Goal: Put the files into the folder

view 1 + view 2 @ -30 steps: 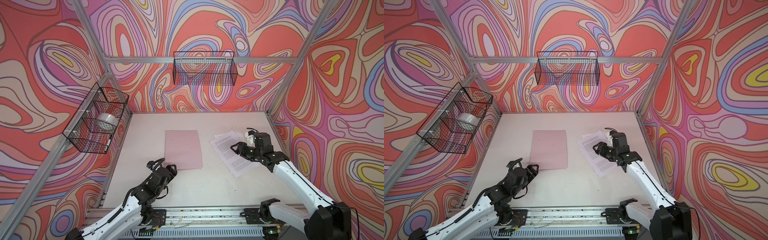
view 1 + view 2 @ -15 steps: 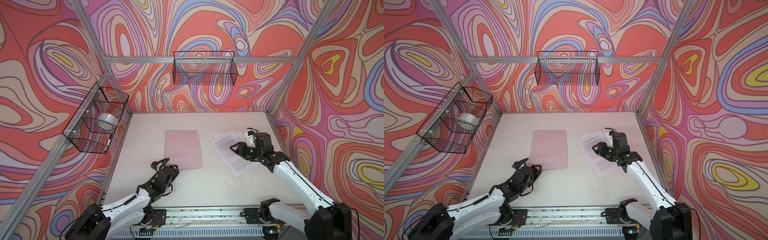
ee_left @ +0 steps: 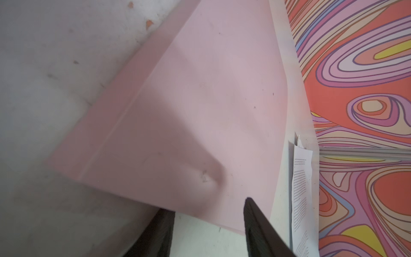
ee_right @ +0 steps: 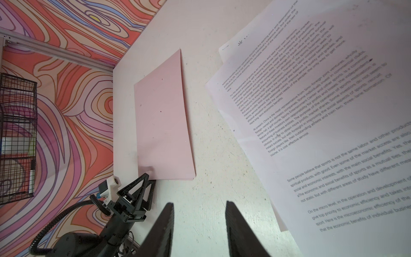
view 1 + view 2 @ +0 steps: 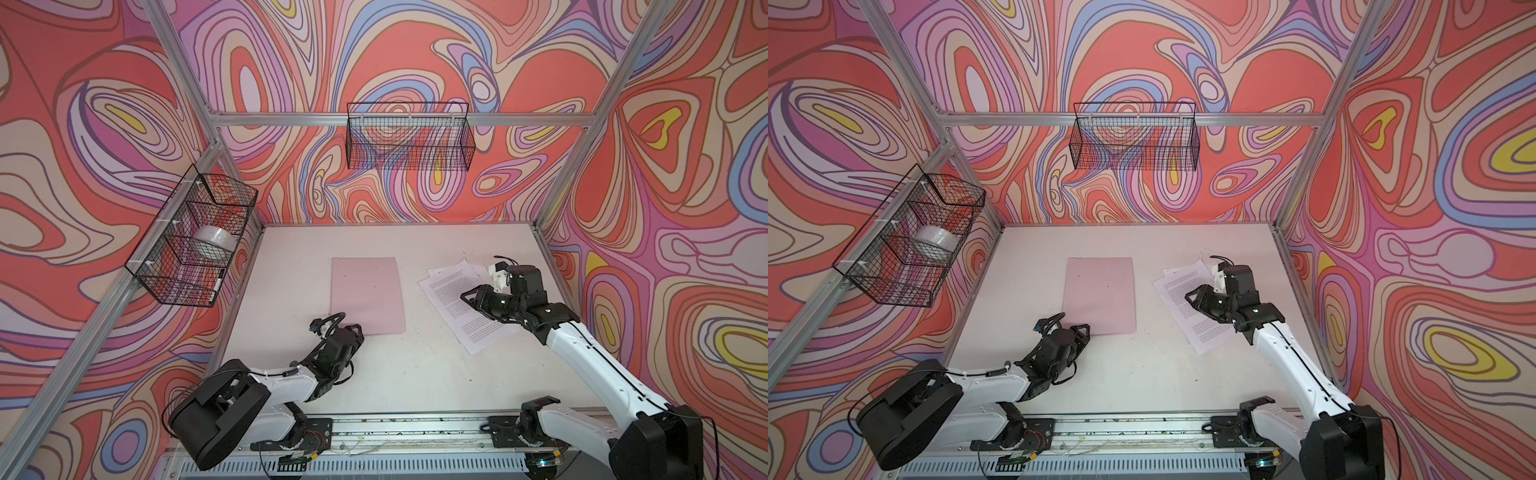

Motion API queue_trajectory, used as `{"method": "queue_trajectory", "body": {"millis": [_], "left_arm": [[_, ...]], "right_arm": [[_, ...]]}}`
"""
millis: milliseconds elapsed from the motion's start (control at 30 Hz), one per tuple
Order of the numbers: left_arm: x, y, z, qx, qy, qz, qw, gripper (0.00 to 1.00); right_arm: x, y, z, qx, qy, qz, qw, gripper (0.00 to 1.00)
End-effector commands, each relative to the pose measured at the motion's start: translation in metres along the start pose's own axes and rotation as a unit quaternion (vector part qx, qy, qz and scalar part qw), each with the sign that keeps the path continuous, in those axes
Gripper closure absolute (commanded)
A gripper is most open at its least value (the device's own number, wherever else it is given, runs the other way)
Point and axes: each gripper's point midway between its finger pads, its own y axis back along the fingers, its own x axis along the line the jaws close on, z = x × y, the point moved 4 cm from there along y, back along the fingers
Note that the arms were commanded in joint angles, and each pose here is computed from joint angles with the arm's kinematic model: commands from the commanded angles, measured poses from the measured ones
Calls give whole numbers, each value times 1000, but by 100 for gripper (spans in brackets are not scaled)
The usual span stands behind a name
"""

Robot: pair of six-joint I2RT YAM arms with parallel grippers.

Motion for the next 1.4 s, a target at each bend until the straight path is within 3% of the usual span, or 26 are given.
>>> {"method": "queue_trajectory", "body": {"millis": [0,133,300,433,733,1200,1367], "left_arm": [[-5,-6,4,-17,16,-29,999,52],[-5,-13,2,-17,22,-32,999,57],[-10,-16,3,-16,35,-56,998,57],[-19,-15,1,-2,19,-64,998,55],[-19,-10,15,-36,-17,-44,998,54],[-13,-47,7,-30,5,-66,997,55],[-9,-50,11,-50,2,-57,997,60]], "right_arm": [[4,2,-2,-1,3,12,1000,62],[1,-4,-6,8,-2,18,1000,67],[0,-7,-8,11,-8,25,1000,70],[1,-5,-6,7,-6,26,1000,70],[1,-6,-5,0,-4,27,1000,71],[-2,-7,-5,-4,-5,23,1000,72],[-4,-12,-8,3,-5,20,1000,81]]}}
